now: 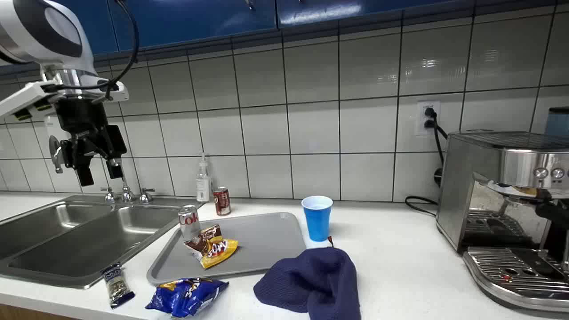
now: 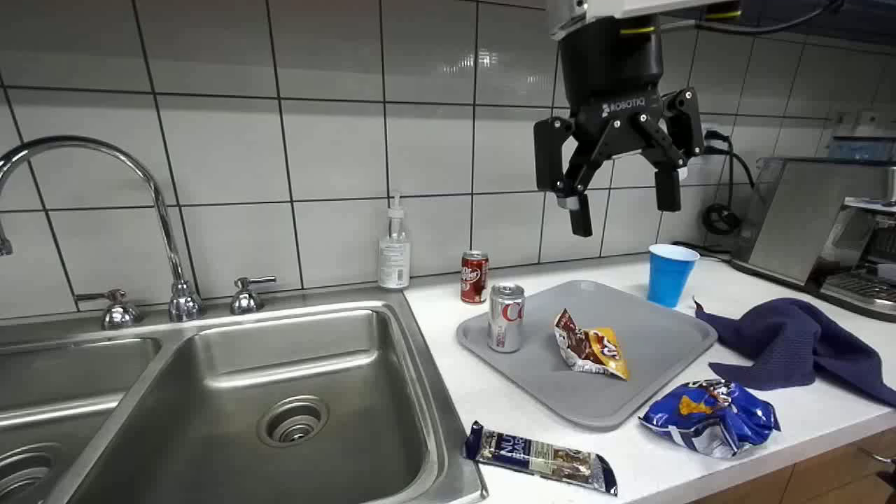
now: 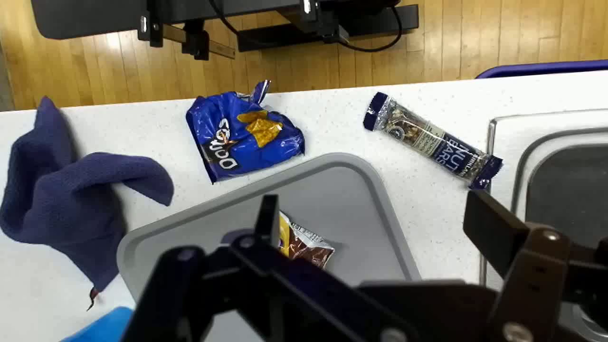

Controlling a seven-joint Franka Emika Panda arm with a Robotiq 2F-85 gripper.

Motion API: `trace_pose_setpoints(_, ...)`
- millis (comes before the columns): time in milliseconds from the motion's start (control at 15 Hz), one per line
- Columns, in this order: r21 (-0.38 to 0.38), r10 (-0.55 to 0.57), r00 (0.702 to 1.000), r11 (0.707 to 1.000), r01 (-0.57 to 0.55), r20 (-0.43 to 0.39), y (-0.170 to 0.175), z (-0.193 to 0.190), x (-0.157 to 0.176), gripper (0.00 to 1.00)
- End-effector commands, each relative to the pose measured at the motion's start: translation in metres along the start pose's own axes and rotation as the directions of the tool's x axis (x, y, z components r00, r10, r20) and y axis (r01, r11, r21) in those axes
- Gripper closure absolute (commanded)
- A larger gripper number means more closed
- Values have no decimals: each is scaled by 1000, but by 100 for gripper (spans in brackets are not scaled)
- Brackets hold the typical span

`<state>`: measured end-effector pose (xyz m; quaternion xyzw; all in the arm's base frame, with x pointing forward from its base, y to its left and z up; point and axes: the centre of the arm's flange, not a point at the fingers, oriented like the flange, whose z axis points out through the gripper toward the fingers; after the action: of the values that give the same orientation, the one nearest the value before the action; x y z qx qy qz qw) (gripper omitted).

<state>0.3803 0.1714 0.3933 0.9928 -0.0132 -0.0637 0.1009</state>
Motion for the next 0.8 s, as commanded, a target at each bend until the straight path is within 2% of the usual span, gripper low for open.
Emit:
trace_pose_setpoints(0,0,0,1000,1000,0,0,0,0,0,0)
trace_pose_setpoints(333,2,5,1000,1000,-5,-9,-5,1,5,0)
trace_pose_setpoints(733,35,4,1000,999,-4,-5,-18,19,40,0)
